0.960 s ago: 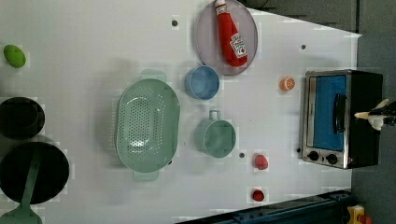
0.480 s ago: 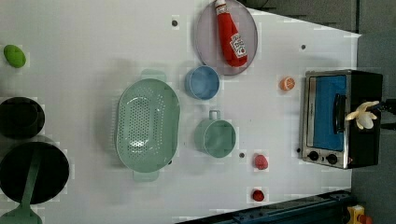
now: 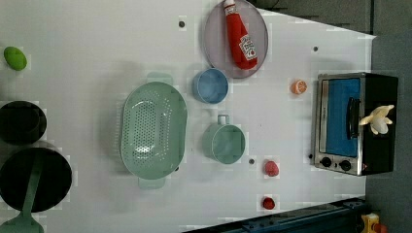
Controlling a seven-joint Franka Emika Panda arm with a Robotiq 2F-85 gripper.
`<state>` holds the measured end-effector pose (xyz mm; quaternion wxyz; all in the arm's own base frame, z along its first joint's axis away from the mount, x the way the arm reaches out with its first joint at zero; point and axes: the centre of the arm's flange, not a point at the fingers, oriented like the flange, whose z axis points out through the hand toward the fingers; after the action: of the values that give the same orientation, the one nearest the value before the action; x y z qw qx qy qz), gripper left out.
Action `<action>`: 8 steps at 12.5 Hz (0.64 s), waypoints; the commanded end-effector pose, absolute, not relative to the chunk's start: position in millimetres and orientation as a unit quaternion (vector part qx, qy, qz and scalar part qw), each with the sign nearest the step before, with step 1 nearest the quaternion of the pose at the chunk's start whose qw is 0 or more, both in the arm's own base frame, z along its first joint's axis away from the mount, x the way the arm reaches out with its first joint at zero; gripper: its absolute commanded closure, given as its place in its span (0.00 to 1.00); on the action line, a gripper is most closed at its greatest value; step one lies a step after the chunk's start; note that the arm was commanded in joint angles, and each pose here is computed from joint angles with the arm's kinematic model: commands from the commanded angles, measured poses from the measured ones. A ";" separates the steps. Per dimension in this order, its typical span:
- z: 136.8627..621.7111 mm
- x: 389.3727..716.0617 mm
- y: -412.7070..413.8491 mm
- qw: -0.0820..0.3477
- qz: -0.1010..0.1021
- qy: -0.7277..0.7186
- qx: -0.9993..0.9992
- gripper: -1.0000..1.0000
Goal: Pick banana from table and place on oven.
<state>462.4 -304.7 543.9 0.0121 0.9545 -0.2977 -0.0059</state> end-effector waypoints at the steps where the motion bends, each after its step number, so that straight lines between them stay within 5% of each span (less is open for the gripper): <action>1: 614.3 472.9 -208.5 0.017 0.024 -0.307 0.951 0.00; 8: 617.1 447.5 -24.4 0.027 0.024 -0.416 0.909 0.00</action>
<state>438.5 -8.5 638.4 0.0276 0.9477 -0.3153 0.0424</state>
